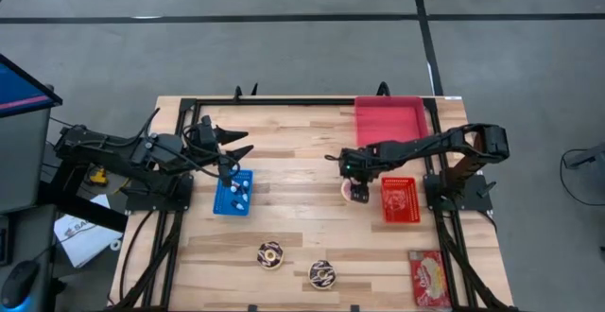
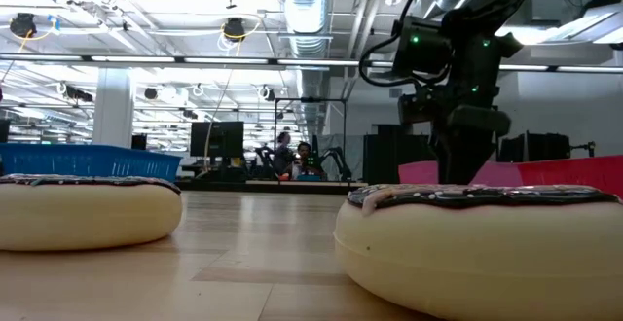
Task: Pick & Place Food Item
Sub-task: Put the pink donut into the red bin
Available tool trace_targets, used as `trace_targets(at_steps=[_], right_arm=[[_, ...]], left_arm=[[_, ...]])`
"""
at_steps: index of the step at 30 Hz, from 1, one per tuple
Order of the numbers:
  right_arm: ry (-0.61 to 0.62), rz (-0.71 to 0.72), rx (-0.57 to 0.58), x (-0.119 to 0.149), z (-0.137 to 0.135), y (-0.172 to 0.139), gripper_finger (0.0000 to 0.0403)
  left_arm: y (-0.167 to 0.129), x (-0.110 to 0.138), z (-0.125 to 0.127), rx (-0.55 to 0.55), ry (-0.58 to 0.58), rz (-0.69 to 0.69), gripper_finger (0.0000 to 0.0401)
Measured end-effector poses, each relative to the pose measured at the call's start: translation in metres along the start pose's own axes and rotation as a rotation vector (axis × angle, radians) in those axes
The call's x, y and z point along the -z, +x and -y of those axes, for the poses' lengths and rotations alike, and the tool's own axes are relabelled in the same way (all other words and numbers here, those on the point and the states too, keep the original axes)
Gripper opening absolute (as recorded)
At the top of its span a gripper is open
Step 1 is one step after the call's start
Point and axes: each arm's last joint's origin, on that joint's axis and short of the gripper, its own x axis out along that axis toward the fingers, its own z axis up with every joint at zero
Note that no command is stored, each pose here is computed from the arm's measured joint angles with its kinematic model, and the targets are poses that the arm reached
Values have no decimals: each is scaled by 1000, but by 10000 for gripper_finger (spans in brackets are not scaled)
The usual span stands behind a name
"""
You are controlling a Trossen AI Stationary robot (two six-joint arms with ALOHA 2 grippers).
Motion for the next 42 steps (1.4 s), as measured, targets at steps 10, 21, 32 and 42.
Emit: trace_targets(at_steps=[10,21,32,42], right_arm=[[-3,1,-6,0,-2,0,192],[58,84,-44,-1,-3,-23,103],[252,77,-33,34,-10,-84,98],[349,7,90,81,-20,-122,98]], left_arm=[[0,0,0,-5,0,1,182],[0,0,0,-13,-1,2,182],[0,0,-1,-22,0,3,182],[0,0,-1,-45,1,7,182]])
